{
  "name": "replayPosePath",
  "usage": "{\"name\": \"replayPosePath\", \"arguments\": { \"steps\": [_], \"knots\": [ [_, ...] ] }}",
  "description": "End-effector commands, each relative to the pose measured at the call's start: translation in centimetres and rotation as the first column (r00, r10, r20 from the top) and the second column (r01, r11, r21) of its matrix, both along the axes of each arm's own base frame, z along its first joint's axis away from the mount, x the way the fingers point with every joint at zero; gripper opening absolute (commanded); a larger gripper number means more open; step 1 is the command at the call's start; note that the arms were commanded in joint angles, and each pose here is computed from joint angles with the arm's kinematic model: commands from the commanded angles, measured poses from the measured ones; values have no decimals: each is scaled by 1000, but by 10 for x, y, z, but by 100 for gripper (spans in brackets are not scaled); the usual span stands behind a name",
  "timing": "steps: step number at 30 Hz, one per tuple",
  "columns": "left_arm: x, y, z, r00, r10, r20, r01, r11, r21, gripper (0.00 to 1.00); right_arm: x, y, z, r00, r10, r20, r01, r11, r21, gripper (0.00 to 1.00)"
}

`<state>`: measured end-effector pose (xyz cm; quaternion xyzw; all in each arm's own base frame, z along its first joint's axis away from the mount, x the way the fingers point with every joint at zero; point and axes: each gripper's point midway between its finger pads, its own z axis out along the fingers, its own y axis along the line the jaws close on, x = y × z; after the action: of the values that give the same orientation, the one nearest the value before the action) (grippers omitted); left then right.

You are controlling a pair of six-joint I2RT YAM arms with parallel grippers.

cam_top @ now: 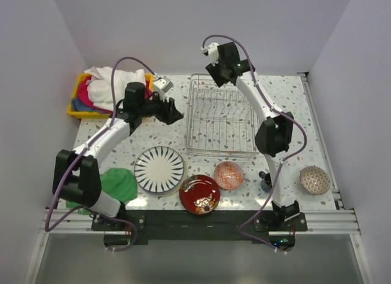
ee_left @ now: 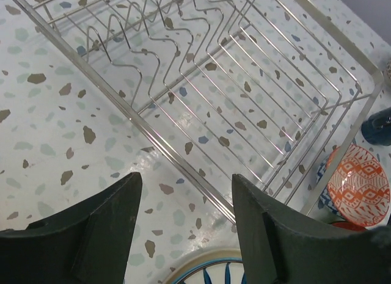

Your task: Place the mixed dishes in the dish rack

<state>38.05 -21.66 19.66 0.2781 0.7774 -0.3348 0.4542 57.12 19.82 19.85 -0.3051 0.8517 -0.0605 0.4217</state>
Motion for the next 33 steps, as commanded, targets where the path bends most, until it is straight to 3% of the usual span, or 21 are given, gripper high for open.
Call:
{"name": "replayPosePath", "arguments": {
  "steps": [1,8,23,33],
  "knots": [
    [-7,-2,-5,999,-44,30,43,998,44,66,5,-19,7,999,-34,-10,35,999,25,0],
    [-21,1,-25,997,-72,-18,73,995,69,68,21,-57,-20,992,-99,-76,105,991,80,0],
    [-24,4,-46,995,-75,-71,82,991,102,71,7,-86,-88,948,-143,-285,171,982,76,0],
    [-25,1,-53,992,-78,-102,87,993,84,72,-1,-97,-90,931,-171,-321,204,976,70,0]
  ]
}}
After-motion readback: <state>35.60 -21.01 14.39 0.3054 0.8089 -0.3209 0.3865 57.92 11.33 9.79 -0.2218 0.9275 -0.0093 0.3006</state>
